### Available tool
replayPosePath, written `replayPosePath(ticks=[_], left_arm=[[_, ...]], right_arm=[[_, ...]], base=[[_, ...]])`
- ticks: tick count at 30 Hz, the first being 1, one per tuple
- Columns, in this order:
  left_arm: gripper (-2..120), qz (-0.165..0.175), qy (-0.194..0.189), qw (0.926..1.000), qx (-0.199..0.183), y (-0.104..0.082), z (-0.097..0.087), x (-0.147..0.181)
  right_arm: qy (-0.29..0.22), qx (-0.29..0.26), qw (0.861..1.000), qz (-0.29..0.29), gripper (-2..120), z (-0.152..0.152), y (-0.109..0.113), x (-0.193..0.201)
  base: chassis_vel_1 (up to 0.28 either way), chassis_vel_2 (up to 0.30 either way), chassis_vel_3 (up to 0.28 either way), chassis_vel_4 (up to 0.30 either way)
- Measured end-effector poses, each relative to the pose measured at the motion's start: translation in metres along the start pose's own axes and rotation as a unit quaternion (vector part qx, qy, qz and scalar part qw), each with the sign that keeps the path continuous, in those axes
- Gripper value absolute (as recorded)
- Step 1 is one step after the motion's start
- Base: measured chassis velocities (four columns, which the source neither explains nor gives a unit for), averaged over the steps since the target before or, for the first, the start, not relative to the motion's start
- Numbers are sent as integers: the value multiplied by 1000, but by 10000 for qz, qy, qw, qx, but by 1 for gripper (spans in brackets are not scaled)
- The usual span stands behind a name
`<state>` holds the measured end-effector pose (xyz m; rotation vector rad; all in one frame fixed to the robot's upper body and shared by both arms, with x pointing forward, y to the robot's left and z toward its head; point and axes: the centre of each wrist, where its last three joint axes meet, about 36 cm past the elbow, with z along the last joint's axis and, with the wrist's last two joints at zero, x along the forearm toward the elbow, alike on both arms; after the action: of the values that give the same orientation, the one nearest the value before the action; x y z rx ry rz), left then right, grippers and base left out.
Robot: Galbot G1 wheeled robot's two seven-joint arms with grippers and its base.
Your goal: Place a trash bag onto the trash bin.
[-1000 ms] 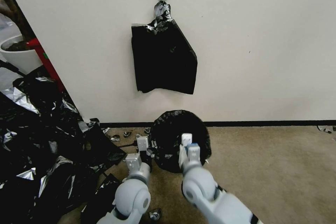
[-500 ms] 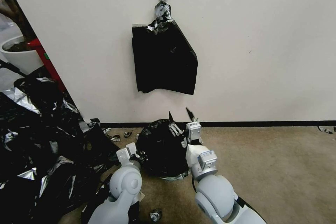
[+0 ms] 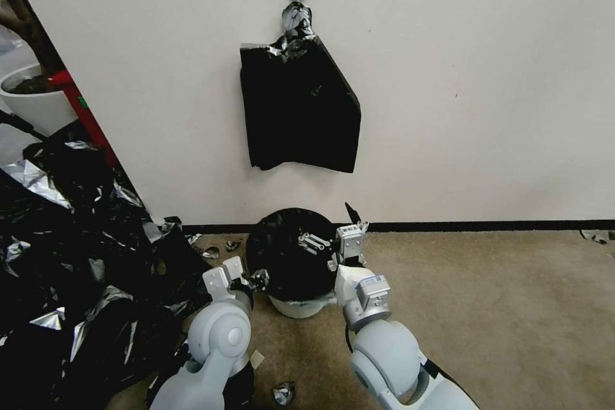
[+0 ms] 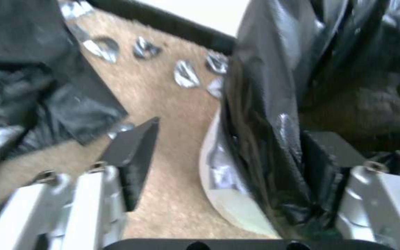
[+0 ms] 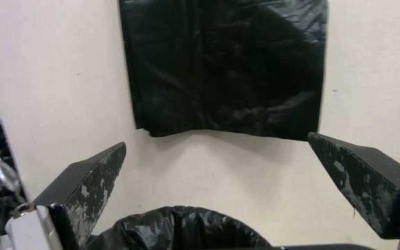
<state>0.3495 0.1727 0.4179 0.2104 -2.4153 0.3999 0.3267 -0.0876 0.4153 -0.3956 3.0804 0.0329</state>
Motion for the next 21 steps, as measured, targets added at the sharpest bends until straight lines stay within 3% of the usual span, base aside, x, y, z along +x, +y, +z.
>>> replayPosePath(ticks=[3, 5, 7, 8, 9, 11, 12, 13, 15, 16, 17, 18, 21], left_arm=[[85, -96, -338, 9992, -184, 1, 1, 16], [85, -100, -362, 9991, -192, 1, 1, 17], [97, -52, -1017, 9947, -161, 3, 3, 31], [97, -52, -1017, 9947, -161, 3, 3, 31], [99, 63, -1661, 9859, -172, 10, 7, 31], [100, 316, -2884, 9564, -347, 31, 9, 16], [100, 316, -2884, 9564, -347, 31, 9, 16], [100, 418, -3500, 9340, -578, 48, 4, 5], [100, 604, -4161, 9019, -992, 76, -15, -10], [100, 604, -4161, 9019, -992, 76, -15, -10], [100, 722, -4419, 8858, -1223, 94, -30, -18], [100, 785, -4543, 8766, -1380, 107, -42, -22], [100, 834, -4593, 8722, -1464, 116, -49, -25]], right_arm=[[-56, -219, 9992, 324, 100, 3, -8, -4], [-63, -229, 9992, 337, 100, 3, -9, -4], [-276, -383, 9968, 648, 100, 8, -25, -10], [-276, -383, 9968, 648, 100, 8, -25, -10], [-403, -360, 9958, 741, 100, 9, -35, -11], [-575, -239, 9939, 915, 100, 7, -50, -7], [-575, -239, 9939, 915, 100, 7, -50, -7], [-620, -114, 9926, 1039, 100, 5, -60, -2], [-711, 241, 9887, 1295, 100, 5, -83, 5], [-711, 241, 9887, 1295, 100, 5, -83, 5], [-780, 492, 9853, 1438, 100, 6, -100, 9], [-823, 644, 9828, 1521, 100, 8, -111, 11], [-843, 725, 9819, 1532, 100, 9, -116, 12]], base=[[0, 0, 0, 0], [0, 0, 0, 0], [0, 0, 0, 0], [0, 0, 0, 0], [0, 0, 0, 0], [0, 0, 0, 0], [0, 0, 0, 0], [0, 0, 0, 0], [0, 0, 0, 0], [0, 0, 0, 0], [0, 0, 0, 0], [0, 0, 0, 0], [0, 0, 0, 0]])
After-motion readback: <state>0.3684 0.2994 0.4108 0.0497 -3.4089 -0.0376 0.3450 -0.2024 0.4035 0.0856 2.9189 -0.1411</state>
